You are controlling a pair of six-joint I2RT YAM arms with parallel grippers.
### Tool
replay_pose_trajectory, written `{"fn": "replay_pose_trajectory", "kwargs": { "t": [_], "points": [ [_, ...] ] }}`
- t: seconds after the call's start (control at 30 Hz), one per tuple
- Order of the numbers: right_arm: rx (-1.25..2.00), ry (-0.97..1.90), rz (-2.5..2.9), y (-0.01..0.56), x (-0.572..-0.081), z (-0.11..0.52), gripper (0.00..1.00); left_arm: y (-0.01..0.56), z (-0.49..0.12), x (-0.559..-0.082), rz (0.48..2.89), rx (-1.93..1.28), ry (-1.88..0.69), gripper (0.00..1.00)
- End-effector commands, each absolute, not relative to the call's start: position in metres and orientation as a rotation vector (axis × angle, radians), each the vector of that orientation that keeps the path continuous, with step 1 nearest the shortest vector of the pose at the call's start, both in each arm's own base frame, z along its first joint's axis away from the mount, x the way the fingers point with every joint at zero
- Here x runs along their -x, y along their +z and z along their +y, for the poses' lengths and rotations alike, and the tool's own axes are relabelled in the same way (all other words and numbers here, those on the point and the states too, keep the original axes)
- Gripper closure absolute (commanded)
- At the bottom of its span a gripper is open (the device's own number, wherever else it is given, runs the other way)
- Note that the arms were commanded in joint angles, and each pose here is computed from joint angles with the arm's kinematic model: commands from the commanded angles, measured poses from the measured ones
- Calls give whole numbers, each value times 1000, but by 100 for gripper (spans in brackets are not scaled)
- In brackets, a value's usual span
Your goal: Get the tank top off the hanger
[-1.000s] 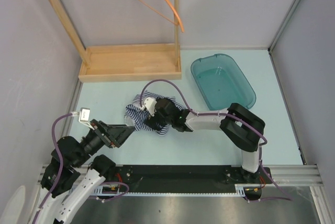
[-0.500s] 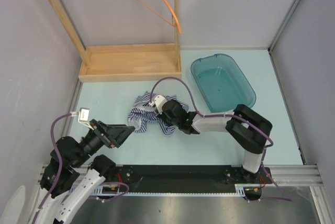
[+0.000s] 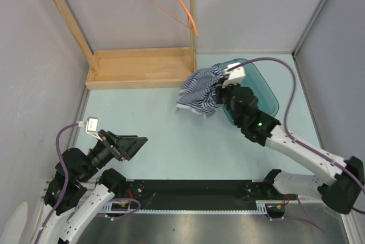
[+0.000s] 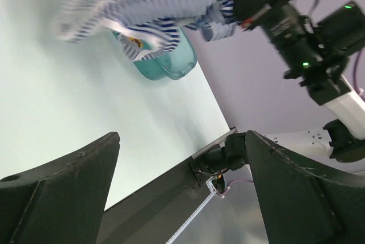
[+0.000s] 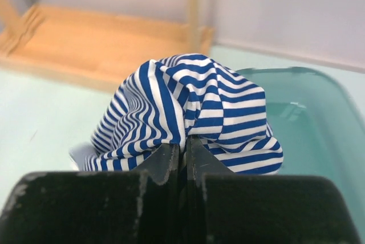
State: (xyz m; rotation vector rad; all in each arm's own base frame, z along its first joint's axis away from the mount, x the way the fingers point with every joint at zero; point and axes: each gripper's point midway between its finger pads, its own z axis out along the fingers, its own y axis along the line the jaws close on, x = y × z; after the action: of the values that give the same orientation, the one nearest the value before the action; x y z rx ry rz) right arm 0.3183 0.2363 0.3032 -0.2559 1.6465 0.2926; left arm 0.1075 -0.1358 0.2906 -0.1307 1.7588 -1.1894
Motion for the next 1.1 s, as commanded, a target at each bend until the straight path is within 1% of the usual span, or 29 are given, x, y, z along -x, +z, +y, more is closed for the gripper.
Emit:
{"fn": "replay_pose_trajectory", "kwargs": {
  "t": [0.0, 0.2, 0.3, 0.43, 0.53, 0.63, 0.73, 0.77, 0.8, 0.83, 0.9, 0.93, 0.97, 1.0, 1.03, 1.07],
  "points": [
    [1, 187, 1581, 363, -307, 158, 100, 299, -141, -110, 1741, 119, -1214, 4],
    [-185, 67, 1523, 401, -297, 83, 100, 296, -148, -115, 1753, 109, -1229, 4],
    [-185, 29, 1516, 409, -304, 71, 100, 296, -150, -117, 1755, 107, -1233, 4],
    [-199, -152, 1588, 395, -325, 49, 100, 297, -150, -116, 1751, 103, -1235, 4],
    [-207, -281, 1625, 386, -327, 32, 100, 295, -148, -116, 1751, 113, -1226, 4],
    [-183, -307, 1655, 372, -334, 33, 100, 289, -148, -118, 1768, 119, -1217, 4],
    [-137, -288, 1689, 356, -351, 45, 100, 283, -152, -122, 1792, 120, -1213, 4],
    [-143, -292, 1705, 344, -365, 48, 100, 282, -152, -123, 1792, 112, -1204, 4],
    [-152, -286, 1709, 337, -374, 47, 97, 281, -152, -125, 1796, 111, -1193, 4],
    [-116, -218, 1725, 326, -387, 57, 95, 280, -152, -127, 1802, 112, -1181, 4],
    [-152, -180, 1769, 298, -420, 53, 91, 281, -152, -129, 1801, 110, -1173, 4],
    [-135, -137, 1791, 289, -432, 58, 90, 281, -153, -130, 1802, 109, -1174, 4],
    [-154, -134, 1802, 292, -444, 54, 90, 282, -153, -130, 1801, 107, -1177, 4],
    [-150, -119, 1872, 267, -462, 63, 88, 282, -154, -130, 1803, 106, -1180, 4],
    [-135, -126, 1941, 253, -463, 66, 85, 283, -154, -130, 1802, 108, -1183, 4],
    [-137, -96, 1931, 268, -475, 73, 81, 285, -155, -130, 1797, 112, -1189, 4]
  ]
}}
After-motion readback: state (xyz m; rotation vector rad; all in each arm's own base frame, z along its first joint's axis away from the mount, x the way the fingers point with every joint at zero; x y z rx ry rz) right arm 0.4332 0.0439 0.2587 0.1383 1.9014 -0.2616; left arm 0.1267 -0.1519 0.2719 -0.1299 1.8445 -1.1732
